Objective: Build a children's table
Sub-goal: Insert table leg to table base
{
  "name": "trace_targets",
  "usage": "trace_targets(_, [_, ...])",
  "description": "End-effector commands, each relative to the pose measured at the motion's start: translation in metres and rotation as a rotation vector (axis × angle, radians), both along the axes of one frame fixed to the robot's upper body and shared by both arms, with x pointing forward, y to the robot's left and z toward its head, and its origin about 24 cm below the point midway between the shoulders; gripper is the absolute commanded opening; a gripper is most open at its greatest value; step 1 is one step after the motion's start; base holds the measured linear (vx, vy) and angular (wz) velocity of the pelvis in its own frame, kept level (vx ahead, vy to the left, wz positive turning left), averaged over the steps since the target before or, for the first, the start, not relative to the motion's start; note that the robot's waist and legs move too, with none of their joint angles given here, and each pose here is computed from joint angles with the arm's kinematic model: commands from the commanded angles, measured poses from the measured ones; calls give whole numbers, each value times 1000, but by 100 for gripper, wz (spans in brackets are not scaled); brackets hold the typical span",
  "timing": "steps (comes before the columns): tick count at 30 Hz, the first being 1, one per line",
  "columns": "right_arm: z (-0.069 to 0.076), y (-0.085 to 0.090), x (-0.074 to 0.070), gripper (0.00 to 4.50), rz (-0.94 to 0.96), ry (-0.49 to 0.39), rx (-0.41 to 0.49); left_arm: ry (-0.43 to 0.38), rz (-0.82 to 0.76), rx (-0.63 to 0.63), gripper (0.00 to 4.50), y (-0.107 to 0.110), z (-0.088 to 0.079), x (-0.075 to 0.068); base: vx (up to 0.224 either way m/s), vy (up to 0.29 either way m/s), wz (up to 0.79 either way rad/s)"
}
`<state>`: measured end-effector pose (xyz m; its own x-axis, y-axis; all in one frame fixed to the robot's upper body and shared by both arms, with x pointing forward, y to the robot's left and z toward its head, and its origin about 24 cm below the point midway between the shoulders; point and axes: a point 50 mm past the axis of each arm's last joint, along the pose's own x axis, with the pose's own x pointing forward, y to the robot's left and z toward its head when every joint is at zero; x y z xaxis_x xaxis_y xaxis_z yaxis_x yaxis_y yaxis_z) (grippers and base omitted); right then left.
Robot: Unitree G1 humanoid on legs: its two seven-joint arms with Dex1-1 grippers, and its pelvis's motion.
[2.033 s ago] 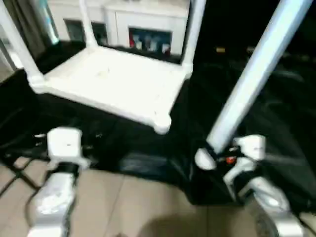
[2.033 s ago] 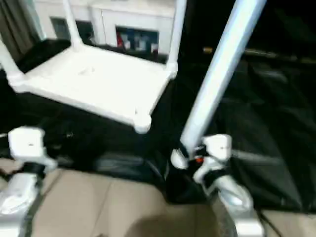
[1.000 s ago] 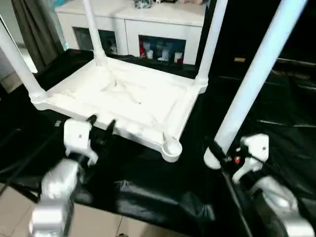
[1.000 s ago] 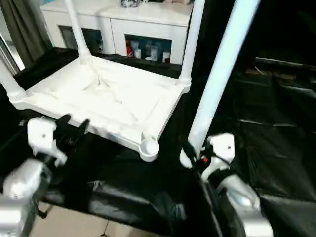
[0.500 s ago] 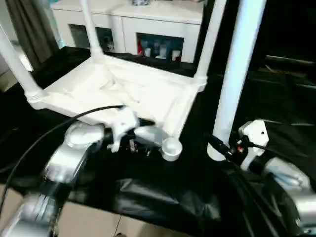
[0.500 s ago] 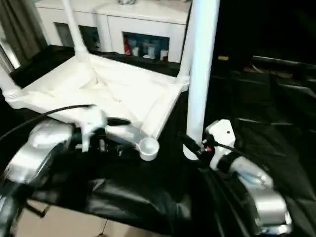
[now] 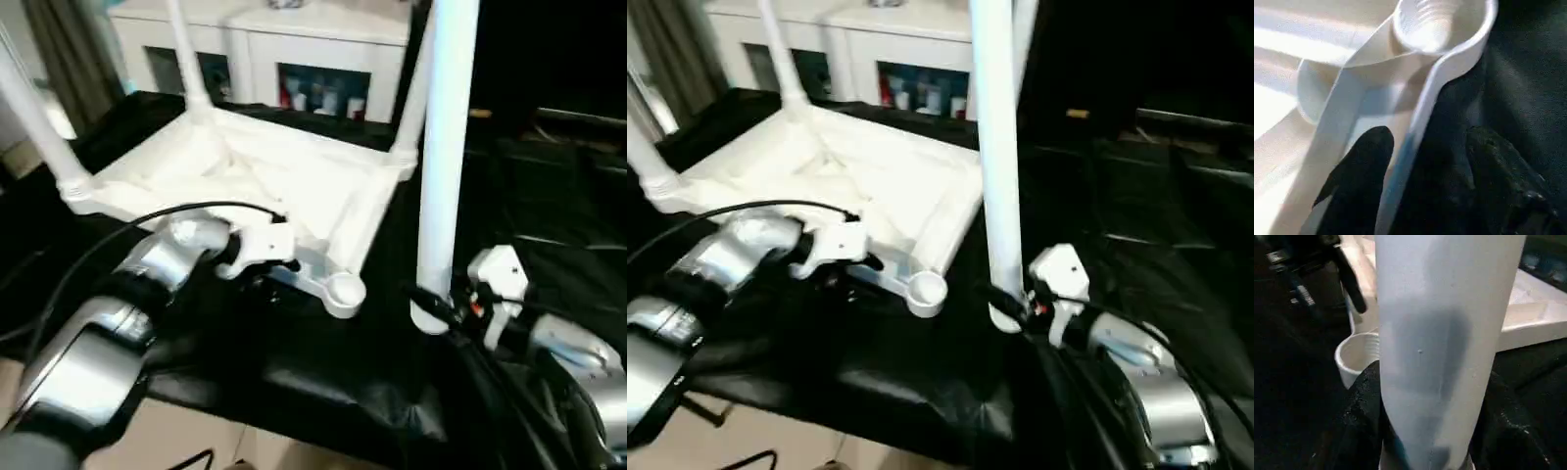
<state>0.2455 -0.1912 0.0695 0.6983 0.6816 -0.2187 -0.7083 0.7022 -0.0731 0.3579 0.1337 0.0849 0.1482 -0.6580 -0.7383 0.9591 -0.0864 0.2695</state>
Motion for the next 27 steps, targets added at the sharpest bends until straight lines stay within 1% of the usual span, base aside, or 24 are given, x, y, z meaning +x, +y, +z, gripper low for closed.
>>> trace_targets(1, [7,2,0,188,18,-41,-7,-29,-6,23,223,0,1,3,0,0,0])
trace_targets(2, [7,3,-1,188,18,-41,-9,-38,-3,25,211,-1,1,3,0,0,0])
trace_targets(3, [7,3,-1,188,19,-42,-10,-45,-2,29,211,-1,1,4,0,0,0])
trace_targets(5, [7,5,-2,188,23,-43,-12,-65,-2,61,192,-1,-1,6,0,0,0])
trace_targets(7, [7,7,-2,188,25,-44,-14,-68,-2,79,166,-1,-4,5,0,0,0])
trace_targets(8, [6,11,-2,188,29,-46,-18,-68,-5,112,166,1,-8,5,0,0,0])
trace_targets(10, [5,13,-1,188,31,-46,-19,-57,-8,129,147,3,-11,4,0,0,0])
trace_targets(11, [5,13,-1,188,32,-46,-19,-32,-8,128,135,4,-12,3,0,0,0])
trace_targets(12, [5,13,-1,188,32,-46,-19,-23,-7,126,125,4,-12,2,0,0,0])
trace_targets(14, [4,12,0,188,32,-46,-19,-3,-4,105,118,3,-11,2,0,0,0])
trace_targets(15, [4,12,0,188,31,-45,-20,51,3,81,111,3,-9,2,0,0,0])
trace_targets(16, [2,12,2,188,30,-43,-23,156,16,67,91,4,-6,1,0,0,0])
trace_targets(17, [2,12,2,188,30,-43,-23,156,16,67,91,4,-6,1,0,0,0])
trace_targets(18, [1,13,4,188,30,-42,-24,199,15,86,81,6,-6,0,0,0,0])
trace_targets(19, [0,15,6,188,29,-41,-26,242,13,132,72,9,-7,-2,0,0,0])
trace_targets(20, [0,15,6,188,29,-41,-26,242,13,132,72,9,-7,-2,0,0,0])
trace_targets(21, [-1,16,7,188,30,-42,-28,259,19,155,57,11,-8,-2,0,0,0])
trace_targets(23, [-4,21,10,188,26,-41,-36,268,35,175,47,14,-14,-5,0,0,0])
trace_targets(25, [-6,22,12,188,15,-44,-38,252,72,175,43,18,-22,-7,0,0,0])
trace_targets(27, [-7,22,12,188,-5,-43,-19,224,137,148,31,19,-29,-7,0,0,0])
